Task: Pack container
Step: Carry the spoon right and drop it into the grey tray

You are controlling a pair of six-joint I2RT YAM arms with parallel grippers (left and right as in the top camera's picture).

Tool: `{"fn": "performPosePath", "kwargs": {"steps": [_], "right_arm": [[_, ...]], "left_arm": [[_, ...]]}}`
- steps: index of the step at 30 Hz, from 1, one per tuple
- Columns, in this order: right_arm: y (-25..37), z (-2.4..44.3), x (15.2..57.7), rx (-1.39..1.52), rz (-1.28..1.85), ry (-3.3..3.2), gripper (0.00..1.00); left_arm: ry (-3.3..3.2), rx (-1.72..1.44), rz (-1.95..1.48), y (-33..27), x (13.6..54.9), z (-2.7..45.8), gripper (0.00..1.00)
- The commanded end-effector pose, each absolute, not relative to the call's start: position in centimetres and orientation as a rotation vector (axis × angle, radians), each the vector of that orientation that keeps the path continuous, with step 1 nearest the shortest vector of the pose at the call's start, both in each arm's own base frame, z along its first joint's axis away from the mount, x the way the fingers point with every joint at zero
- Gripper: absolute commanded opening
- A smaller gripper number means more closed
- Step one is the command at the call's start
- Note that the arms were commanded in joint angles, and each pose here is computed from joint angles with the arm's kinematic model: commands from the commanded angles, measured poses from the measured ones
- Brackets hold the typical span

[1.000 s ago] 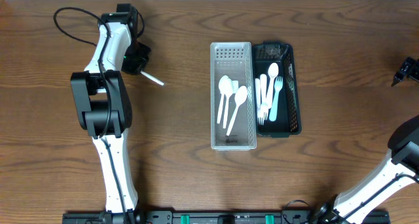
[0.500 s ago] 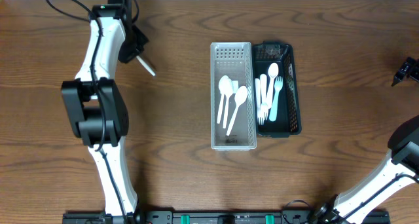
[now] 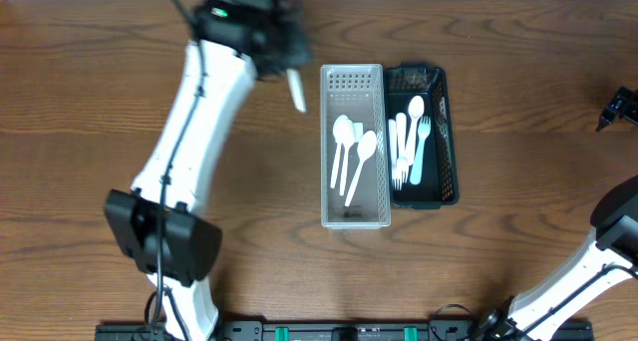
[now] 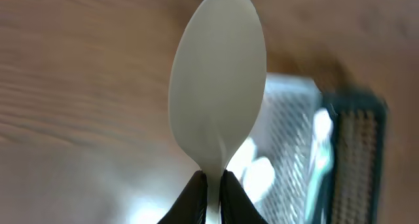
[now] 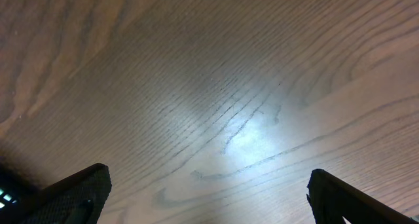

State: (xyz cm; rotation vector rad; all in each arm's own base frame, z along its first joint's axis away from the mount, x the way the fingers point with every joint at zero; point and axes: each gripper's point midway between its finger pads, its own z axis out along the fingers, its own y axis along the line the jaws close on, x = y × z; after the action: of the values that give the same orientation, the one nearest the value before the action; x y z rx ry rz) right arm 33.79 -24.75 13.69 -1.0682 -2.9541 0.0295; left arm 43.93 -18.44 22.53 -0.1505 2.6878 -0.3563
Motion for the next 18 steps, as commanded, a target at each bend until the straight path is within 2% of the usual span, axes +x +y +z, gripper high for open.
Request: {"fn": "performPosePath", "kwargs": {"steps": [1,6,8,9,14,17,18], "right_arm": [[-24.8,13.6,33.6,-1.09,0.03,-2.943,0.99],[-24.8,13.6,33.6,-1.09,0.03,-2.943,0.99],[-24.8,13.6,33.7,-1.09,0.029,-2.943,0.99],[-24.8,13.6,33.6,-1.09,0.03,-2.943,0.99],[-24.8,13.6,33.6,-1.09,0.03,-2.943,0.99],[-24.8,13.6,33.6,-1.09,0.03,-2.943,0.99],[-24.8,13.6,33.7,-1.091,0.029,-2.943,0.99]], "left_arm": [[2.767,-0.033,-0.347,-21.0,41.8,21.0,0.09],[2.9,0.008,-0.295,-22.9,38.7,18.3,0.1],[2.932,0.031,-0.276,-23.2,37.8,17.4,0.17],[2.943,0.04,-0.27,-23.3,37.5,17.1,0.24],[2.967,0.078,-0.267,-24.2,36.5,16.4,0.38],[2.967,0.086,-0.27,-24.4,36.4,16.5,0.65],[2.967,0.086,-0.269,-24.4,36.4,16.5,0.77]]}}
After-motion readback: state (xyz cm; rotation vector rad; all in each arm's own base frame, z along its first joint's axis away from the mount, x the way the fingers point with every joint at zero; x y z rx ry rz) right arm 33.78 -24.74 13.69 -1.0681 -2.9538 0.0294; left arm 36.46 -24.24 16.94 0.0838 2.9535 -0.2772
